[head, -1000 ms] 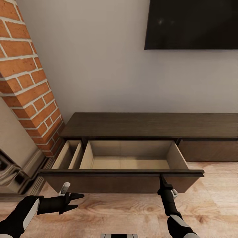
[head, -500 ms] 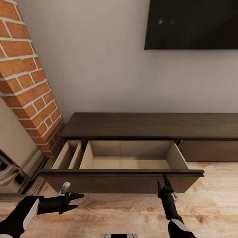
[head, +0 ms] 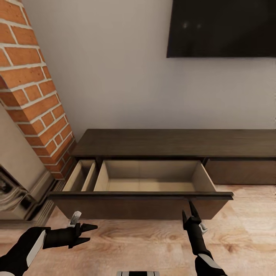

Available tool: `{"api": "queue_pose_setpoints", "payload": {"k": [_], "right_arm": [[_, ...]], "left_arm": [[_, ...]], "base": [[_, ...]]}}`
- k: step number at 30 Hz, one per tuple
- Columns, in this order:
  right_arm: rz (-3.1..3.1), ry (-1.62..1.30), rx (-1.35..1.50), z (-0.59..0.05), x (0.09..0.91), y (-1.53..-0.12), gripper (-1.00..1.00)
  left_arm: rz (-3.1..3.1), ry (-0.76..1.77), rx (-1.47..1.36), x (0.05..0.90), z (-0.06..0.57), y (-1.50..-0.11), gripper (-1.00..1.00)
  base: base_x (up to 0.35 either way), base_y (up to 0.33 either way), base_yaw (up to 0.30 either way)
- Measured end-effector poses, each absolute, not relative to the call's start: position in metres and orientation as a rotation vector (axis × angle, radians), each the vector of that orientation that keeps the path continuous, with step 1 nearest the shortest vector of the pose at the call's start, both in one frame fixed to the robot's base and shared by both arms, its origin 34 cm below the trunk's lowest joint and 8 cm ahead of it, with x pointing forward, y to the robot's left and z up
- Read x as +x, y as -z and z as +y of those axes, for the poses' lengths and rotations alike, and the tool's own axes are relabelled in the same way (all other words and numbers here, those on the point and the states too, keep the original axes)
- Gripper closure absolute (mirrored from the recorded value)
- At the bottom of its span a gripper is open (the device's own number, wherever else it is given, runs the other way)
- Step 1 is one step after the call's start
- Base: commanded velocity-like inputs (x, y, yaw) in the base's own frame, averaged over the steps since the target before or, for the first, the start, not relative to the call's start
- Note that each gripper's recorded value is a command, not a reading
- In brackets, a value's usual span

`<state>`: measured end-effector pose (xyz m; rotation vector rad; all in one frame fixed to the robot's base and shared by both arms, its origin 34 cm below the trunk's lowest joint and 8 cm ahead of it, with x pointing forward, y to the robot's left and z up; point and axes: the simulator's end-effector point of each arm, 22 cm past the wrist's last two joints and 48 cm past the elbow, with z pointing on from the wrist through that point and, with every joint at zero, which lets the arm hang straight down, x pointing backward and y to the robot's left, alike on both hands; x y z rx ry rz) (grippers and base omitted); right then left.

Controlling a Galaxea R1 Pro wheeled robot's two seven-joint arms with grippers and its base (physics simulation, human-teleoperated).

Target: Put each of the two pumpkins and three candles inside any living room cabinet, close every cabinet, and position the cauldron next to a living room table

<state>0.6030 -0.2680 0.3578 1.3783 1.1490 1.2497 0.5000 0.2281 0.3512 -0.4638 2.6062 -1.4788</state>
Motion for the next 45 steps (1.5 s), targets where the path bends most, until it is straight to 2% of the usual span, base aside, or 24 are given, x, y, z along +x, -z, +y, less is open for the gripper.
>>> {"api": "queue_pose_setpoints", "payload": {"k": [17,23,26,30,36,41,45], "right_arm": [[1.207,-1.256,1.395,-0.260,0.603,-0.349,-1.00],[1.457,-1.308,1.426,-0.205,0.599,-0.321,-1.00],[1.665,-1.373,1.475,-0.127,0.584,-0.304,-1.00],[1.773,-1.382,1.522,-0.080,0.573,-0.299,-1.00],[1.835,-1.361,1.540,-0.075,0.567,-0.301,-1.00],[1.894,-1.265,1.578,-0.126,0.533,-0.280,-1.00],[1.925,-1.270,1.599,-0.136,0.518,-0.281,-1.00]], "left_arm": [[2.604,1.478,-0.467,0.501,0.229,-0.352,-1.00],[2.614,1.472,-0.467,0.499,0.230,-0.350,-1.00],[2.611,1.462,-0.458,0.501,0.232,-0.355,-1.00],[2.613,1.425,-0.450,0.503,0.243,-0.360,-1.00],[2.653,1.349,-0.447,0.504,0.261,-0.367,-1.00],[2.723,1.242,-0.446,0.501,0.275,-0.365,-1.00],[2.771,1.162,-0.449,0.500,0.283,-0.364,-1.00]], "base": [[-0.240,0.000,0.000],[-0.029,0.000,0.000],[-0.004,0.000,0.000],[-0.001,0.000,0.000],[0.000,0.000,0.000],[0.000,0.000,0.000],[-0.004,0.000,0.000]]}}
